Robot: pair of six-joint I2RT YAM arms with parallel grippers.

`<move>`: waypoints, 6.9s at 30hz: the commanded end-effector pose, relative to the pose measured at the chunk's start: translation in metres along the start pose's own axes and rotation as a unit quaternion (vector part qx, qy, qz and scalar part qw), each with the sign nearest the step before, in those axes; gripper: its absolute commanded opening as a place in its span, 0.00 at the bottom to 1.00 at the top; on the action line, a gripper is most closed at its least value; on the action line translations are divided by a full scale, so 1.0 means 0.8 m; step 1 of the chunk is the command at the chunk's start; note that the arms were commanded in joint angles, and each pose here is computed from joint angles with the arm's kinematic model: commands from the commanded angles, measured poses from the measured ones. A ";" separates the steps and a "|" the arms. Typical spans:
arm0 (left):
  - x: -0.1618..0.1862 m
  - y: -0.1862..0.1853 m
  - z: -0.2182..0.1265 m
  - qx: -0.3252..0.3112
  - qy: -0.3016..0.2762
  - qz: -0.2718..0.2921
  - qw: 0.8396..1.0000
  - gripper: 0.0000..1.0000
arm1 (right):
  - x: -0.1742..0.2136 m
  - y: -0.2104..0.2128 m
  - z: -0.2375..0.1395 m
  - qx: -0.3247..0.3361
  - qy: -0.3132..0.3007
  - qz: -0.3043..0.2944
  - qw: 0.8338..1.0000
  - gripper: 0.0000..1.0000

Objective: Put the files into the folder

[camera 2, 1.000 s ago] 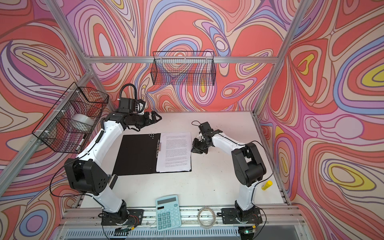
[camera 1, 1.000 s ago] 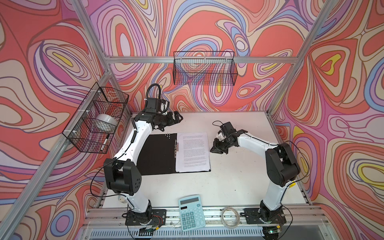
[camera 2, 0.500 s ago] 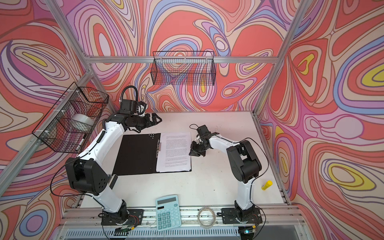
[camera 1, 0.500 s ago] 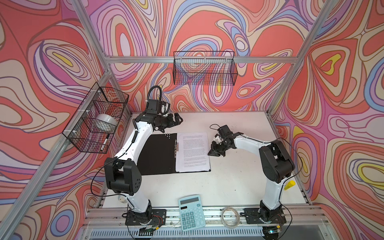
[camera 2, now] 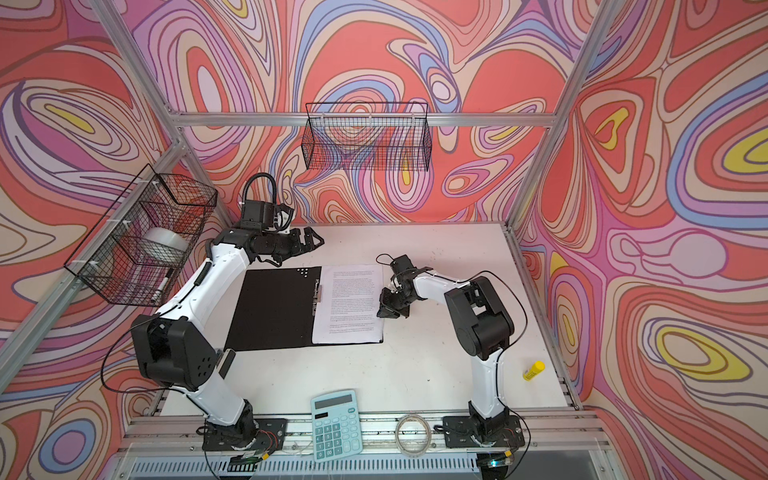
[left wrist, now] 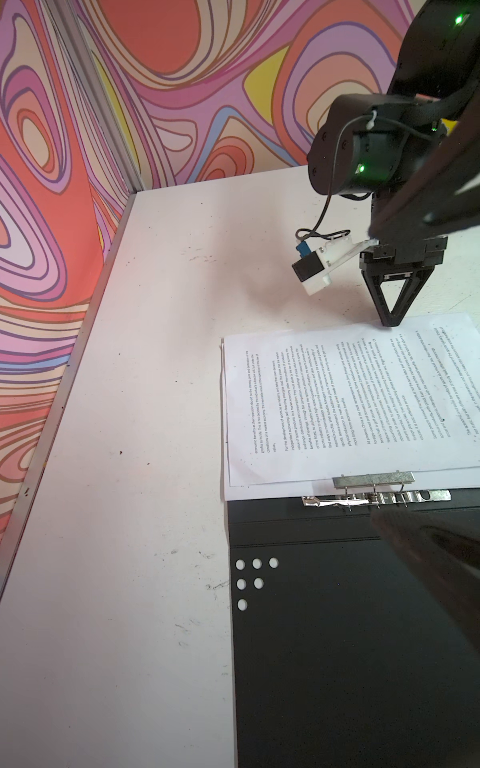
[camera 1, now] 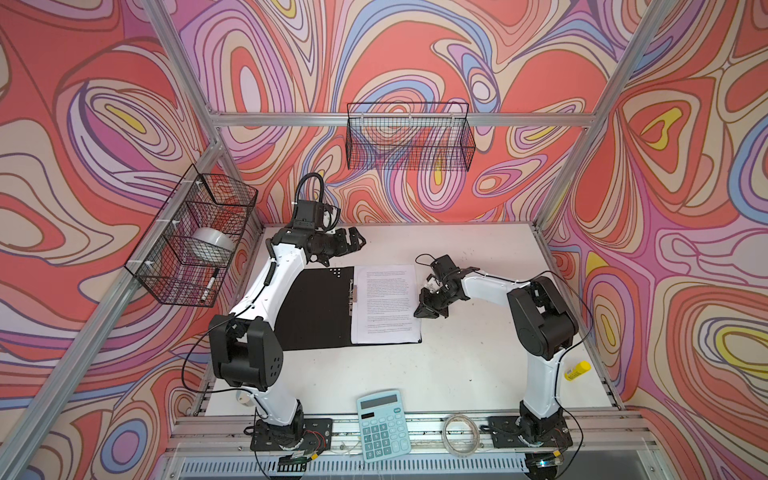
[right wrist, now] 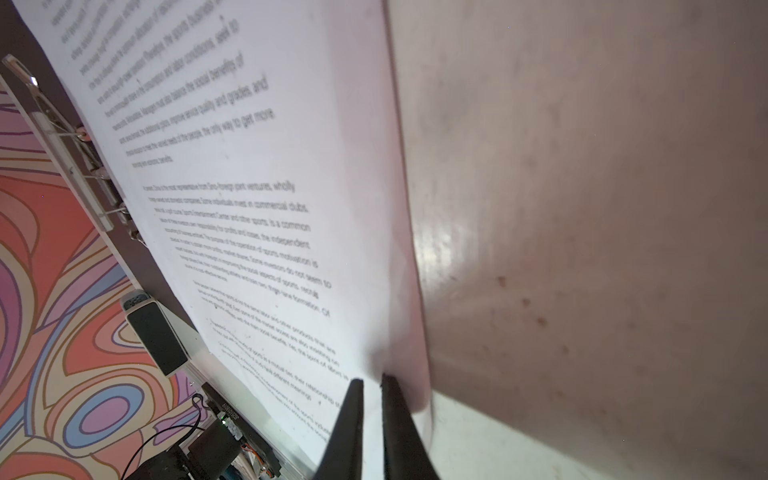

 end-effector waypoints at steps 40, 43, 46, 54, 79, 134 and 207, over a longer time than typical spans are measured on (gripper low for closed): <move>0.078 0.102 0.083 -0.088 0.033 -0.139 0.986 1.00 | -0.071 -0.002 -0.034 0.050 -0.089 -0.026 0.994 0.17; 0.085 0.108 0.095 -0.095 0.045 -0.143 0.984 1.00 | -0.079 -0.013 -0.036 0.049 -0.091 -0.016 0.995 0.20; 0.089 0.113 0.105 -0.101 0.053 -0.151 0.982 1.00 | -0.083 -0.020 -0.033 0.033 -0.088 -0.007 0.996 0.20; 0.096 0.122 0.119 -0.111 0.067 -0.162 0.978 1.00 | -0.082 -0.025 -0.012 -0.015 -0.067 0.003 0.998 0.18; 0.101 0.122 0.127 -0.122 0.073 -0.160 0.977 1.00 | -0.075 -0.019 -0.012 -0.036 -0.046 0.000 0.998 0.11; 0.084 0.102 0.088 -0.117 0.028 -0.148 0.982 1.00 | 0.089 0.028 -0.025 -0.023 0.056 -0.022 0.998 0.14; 0.083 0.145 0.078 -0.140 0.009 -0.191 0.972 1.00 | -0.242 0.111 0.012 0.077 -0.199 -0.262 0.941 0.16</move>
Point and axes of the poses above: each gripper's point midway between its finger pads, its own z axis out along the fingers, its own y axis along the line the jaws close on, x = y × z, the point moved 5 cm from there along -z, back along the fingers, and after that the axes turned 11 degrees about -z, right-handed, at the moved point
